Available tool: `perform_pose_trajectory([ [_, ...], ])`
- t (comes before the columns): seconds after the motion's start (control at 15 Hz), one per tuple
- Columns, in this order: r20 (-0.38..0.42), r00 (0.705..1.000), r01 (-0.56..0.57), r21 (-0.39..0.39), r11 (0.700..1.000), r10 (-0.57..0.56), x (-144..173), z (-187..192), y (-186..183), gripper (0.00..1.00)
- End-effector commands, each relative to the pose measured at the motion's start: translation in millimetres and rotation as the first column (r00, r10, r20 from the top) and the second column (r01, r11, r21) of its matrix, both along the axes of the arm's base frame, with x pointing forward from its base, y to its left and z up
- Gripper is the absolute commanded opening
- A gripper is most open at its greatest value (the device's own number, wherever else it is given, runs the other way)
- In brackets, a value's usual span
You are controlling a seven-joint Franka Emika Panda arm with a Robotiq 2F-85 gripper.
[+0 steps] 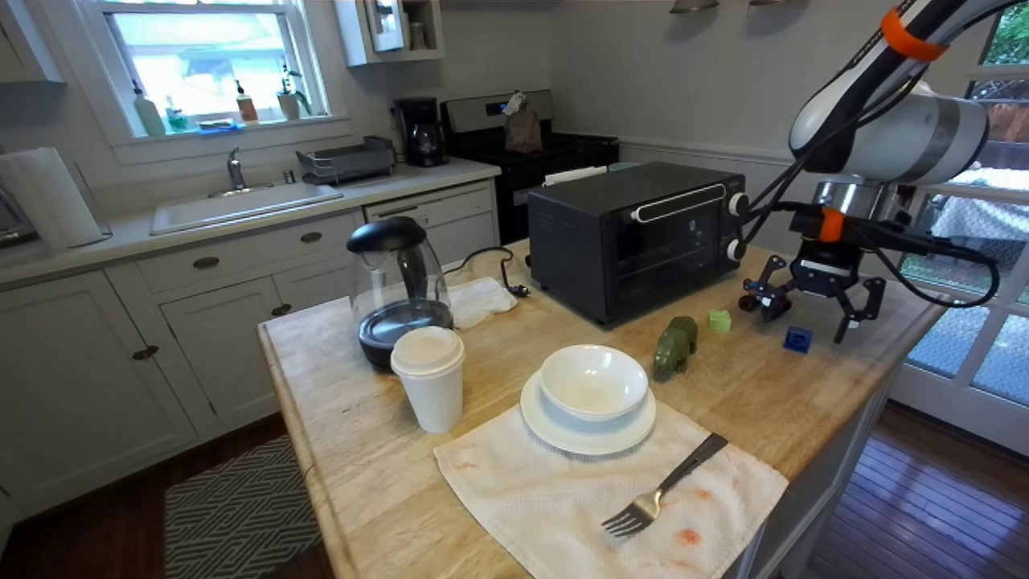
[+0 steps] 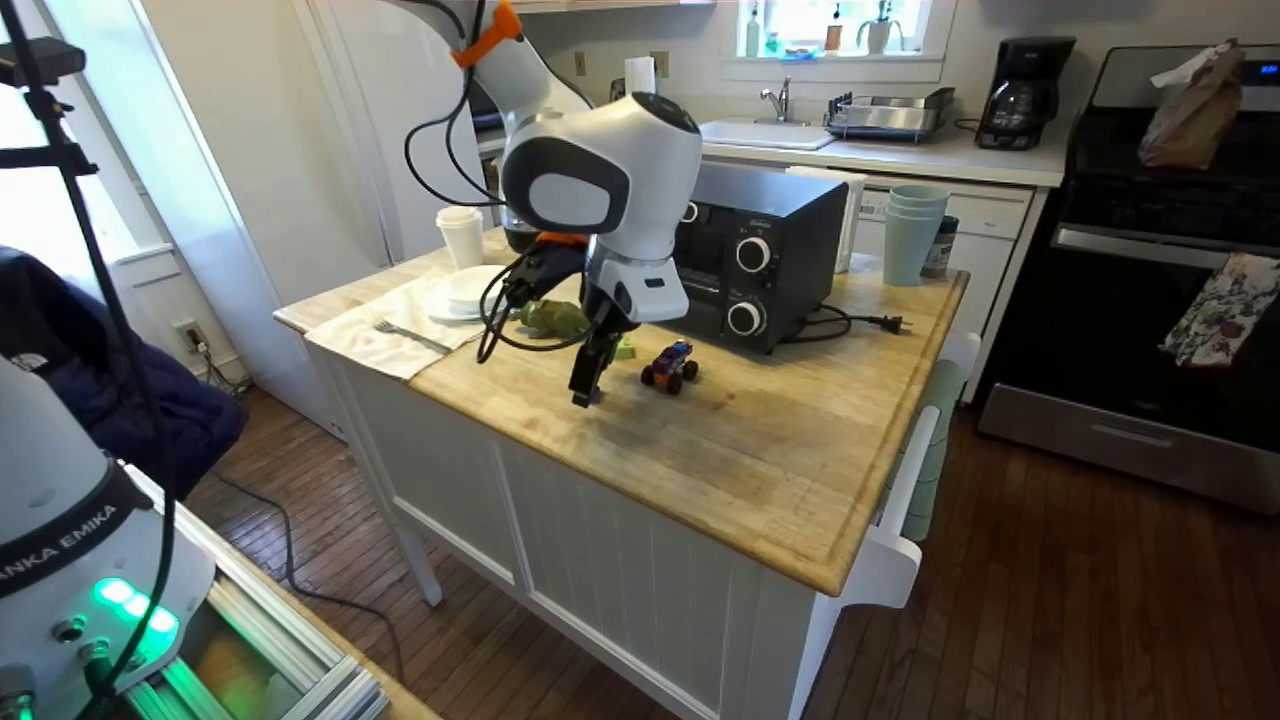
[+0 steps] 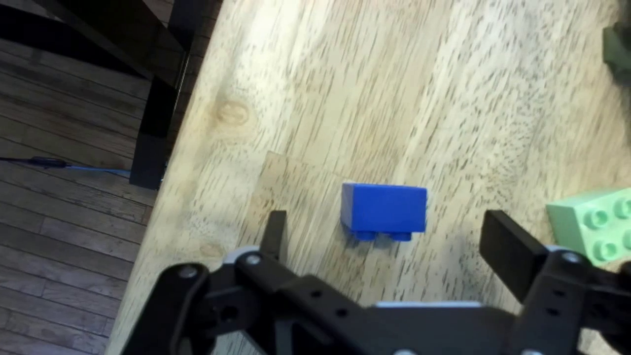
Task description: Turn the blue bock over
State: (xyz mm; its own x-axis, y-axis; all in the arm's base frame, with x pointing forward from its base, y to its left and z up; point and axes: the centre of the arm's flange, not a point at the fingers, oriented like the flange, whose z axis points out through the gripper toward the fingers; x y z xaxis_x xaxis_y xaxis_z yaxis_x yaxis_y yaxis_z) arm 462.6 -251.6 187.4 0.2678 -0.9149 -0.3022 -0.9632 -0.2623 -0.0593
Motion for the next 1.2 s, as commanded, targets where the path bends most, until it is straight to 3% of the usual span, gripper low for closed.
perform_pose_trajectory([
  [0.0, 0.001, 1.0, 0.0, 0.044, 0.999, 0.0, 9.6, -6.8, -7.7, 1.0],
  [0.4, -0.013, 1.0, 0.0, 0.056, 0.998, 0.001, 13.7, -9.2, -12.4, 0.99],
  [0.8, -0.025, 1.0, 0.002, 0.066, 0.998, -0.001, 15.0, -12.6, -15.7, 0.87],
  [1.13, -0.028, 1.0, 0.006, 0.074, 0.997, -0.004, 14.5, -13.6, -17.1, 0.86],
])
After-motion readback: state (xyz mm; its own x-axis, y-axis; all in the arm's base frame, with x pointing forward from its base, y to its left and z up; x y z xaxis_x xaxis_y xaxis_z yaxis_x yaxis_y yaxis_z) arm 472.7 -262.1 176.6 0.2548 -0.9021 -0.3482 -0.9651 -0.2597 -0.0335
